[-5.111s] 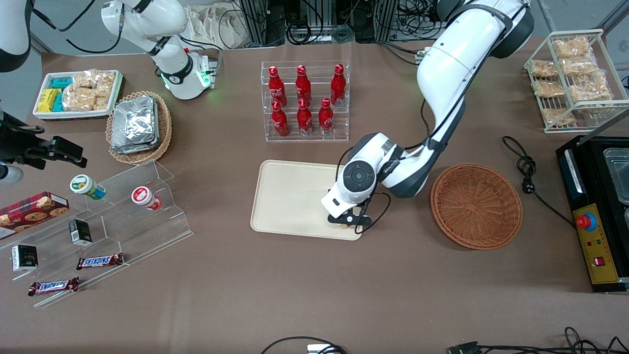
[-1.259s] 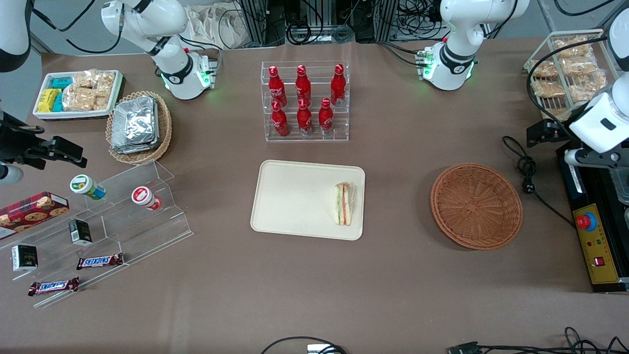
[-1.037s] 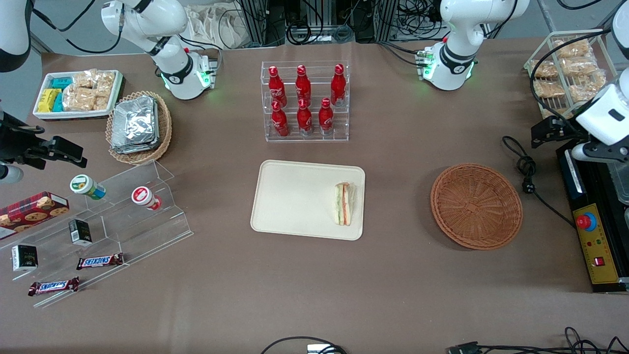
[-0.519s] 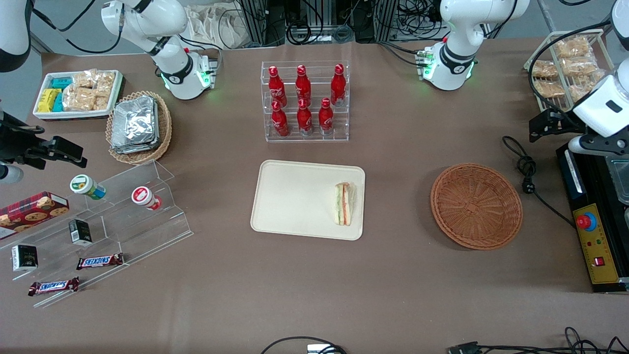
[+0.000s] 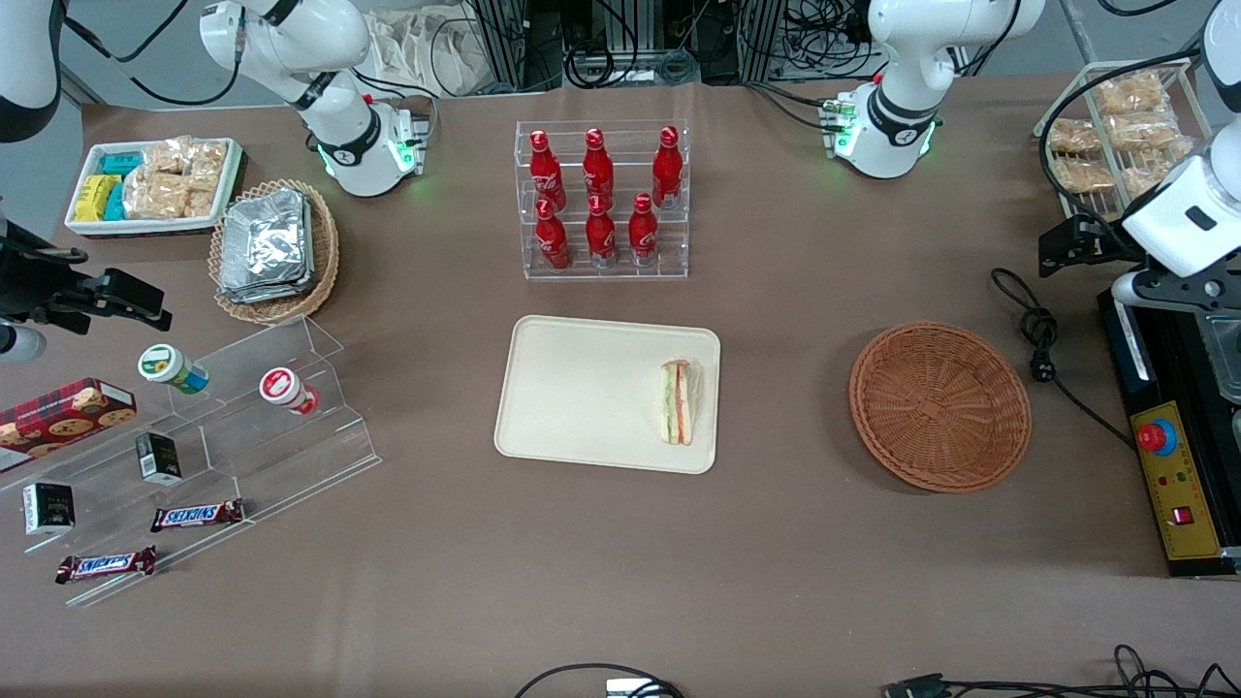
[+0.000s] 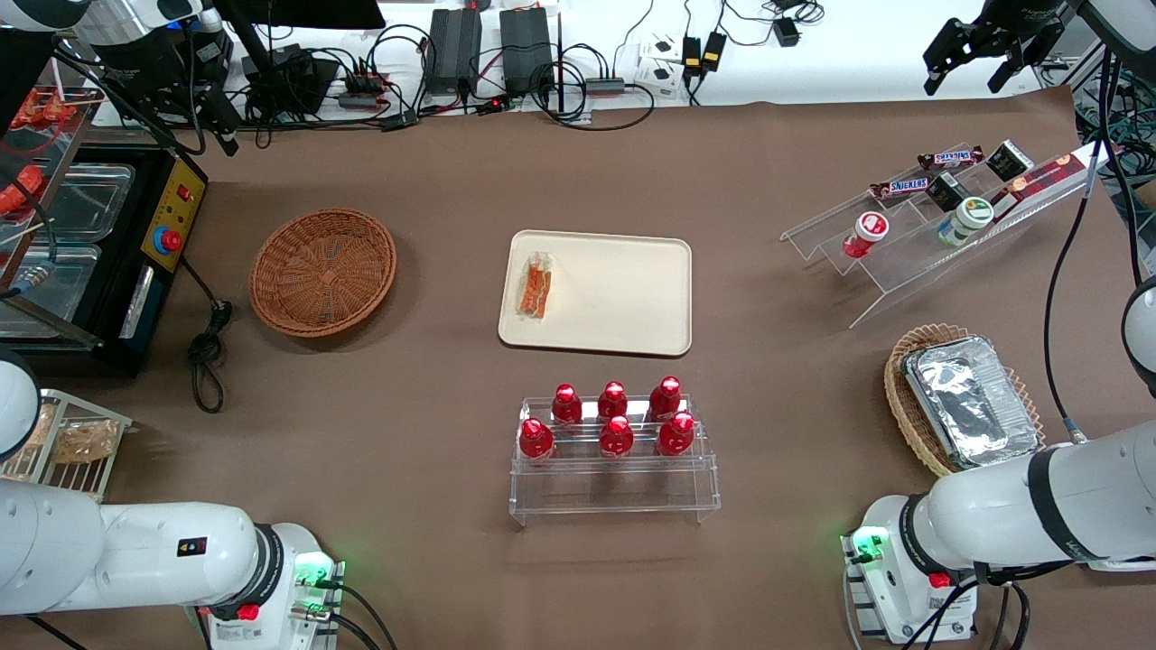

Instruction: Place sandwich from basket to tray

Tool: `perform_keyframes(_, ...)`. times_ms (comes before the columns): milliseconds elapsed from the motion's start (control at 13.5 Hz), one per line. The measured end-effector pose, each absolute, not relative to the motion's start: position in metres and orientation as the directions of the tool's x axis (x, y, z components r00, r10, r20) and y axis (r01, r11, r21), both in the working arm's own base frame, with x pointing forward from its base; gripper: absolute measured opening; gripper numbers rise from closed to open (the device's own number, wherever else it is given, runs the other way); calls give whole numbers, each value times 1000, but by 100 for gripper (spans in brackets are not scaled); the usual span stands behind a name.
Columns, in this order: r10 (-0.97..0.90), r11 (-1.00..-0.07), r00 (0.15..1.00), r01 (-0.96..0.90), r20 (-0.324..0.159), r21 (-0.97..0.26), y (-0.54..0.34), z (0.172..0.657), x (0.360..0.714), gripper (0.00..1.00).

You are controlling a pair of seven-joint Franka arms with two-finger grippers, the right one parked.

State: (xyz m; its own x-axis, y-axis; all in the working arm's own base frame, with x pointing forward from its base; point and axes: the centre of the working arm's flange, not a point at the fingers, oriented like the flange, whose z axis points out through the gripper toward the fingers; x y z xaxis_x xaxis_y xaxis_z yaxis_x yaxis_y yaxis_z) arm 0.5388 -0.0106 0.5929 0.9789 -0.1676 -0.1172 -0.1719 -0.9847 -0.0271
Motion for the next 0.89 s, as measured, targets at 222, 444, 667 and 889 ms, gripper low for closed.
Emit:
perform_keyframes(222, -165, -985, 980, -169, -115, -27, -9, 593, 541, 100)
perform_keyframes(444, -163, -986, 980, -167, -115, -27, -8, 593, 542, 100)
perform_keyframes(667, -161, -986, 980, -165, -120, -26, -7, 593, 541, 100)
perform_keyframes(889, -161, -986, 980, -165, -121, -26, -7, 593, 541, 100)
